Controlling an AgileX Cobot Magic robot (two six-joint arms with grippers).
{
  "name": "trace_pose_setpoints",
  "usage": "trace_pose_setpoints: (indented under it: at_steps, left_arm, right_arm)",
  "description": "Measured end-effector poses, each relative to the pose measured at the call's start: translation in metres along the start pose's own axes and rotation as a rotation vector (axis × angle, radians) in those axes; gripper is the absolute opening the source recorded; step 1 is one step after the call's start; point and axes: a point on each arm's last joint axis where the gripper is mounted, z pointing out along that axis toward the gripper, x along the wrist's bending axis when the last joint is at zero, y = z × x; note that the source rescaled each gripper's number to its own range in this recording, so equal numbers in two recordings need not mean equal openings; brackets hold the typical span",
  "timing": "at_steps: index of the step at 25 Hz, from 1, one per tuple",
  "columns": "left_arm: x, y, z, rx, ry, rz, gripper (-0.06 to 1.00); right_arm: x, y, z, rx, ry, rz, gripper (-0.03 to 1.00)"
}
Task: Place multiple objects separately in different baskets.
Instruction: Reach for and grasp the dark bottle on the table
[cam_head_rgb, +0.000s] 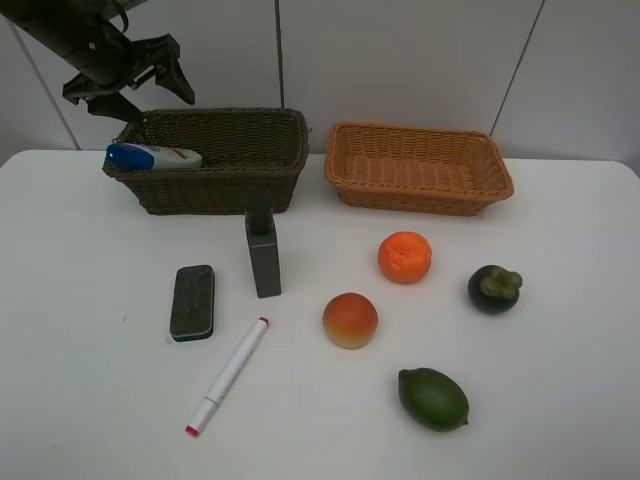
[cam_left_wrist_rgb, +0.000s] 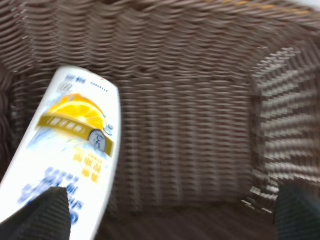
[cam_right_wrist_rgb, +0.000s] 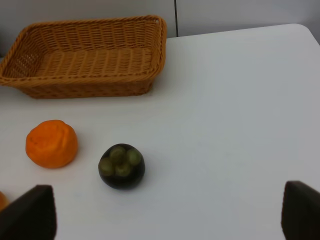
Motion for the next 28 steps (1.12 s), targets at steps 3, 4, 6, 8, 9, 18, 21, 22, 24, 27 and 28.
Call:
trace_pose_setpoints:
  at_steps: [3,4,6,8,9,18,21,22,24,27,28]
  left_arm:
    - [-0.021,0.004,-0.037,0.048,-0.041,0.006,1.00]
    - [-0.028,0.001,-0.047,0.088,-0.050,-0.001,1.00]
    - [-0.043,-0.007,-0.057,0.180,-0.041,-0.006,1.00]
    - [-0.058,-0.018,-0.054,0.253,0.014,-0.035,1.00]
    - [-0.066,-0.024,-0.050,0.272,0.056,-0.035,1.00]
    - [-0.155,-0.074,-0.024,0.314,0.185,0.068,1.00]
    - [-0.180,-0.093,-0.019,0.332,0.187,0.093,1.00]
    - [-0.184,-0.098,-0.018,0.338,0.190,0.093,1.00]
    - [-0.191,-0.110,-0.012,0.366,0.200,0.096,1.00]
    - [-0.187,-0.124,-0.003,0.411,0.236,0.079,1.00]
    - [-0.183,-0.128,0.001,0.426,0.255,0.074,1.00]
  right_arm:
    - [0.000,0.000,0.000,0.000,0.000,0.000,1.00]
    - [0.000,0.000,0.000,0.000,0.000,0.000,1.00]
    - [0.000,0.000,0.000,0.000,0.000,0.000,1.00]
    - [0.000,0.000,0.000,0.000,0.000,0.000,1.00]
    - [0.000,0.000,0.000,0.000,0.000,0.000,1.00]
    - [0.000,0.000,0.000,0.000,0.000,0.000,1.00]
    - [0.000,0.000,0.000,0.000,0.000,0.000,1.00]
    - [0.000,0.000,0.000,0.000,0.000,0.000,1.00]
    - [0.000,0.000,0.000,0.000,0.000,0.000,1.00]
    - [0.000,0.000,0.000,0.000,0.000,0.000,1.00]
    - [0.000,0.000,0.000,0.000,0.000,0.000,1.00]
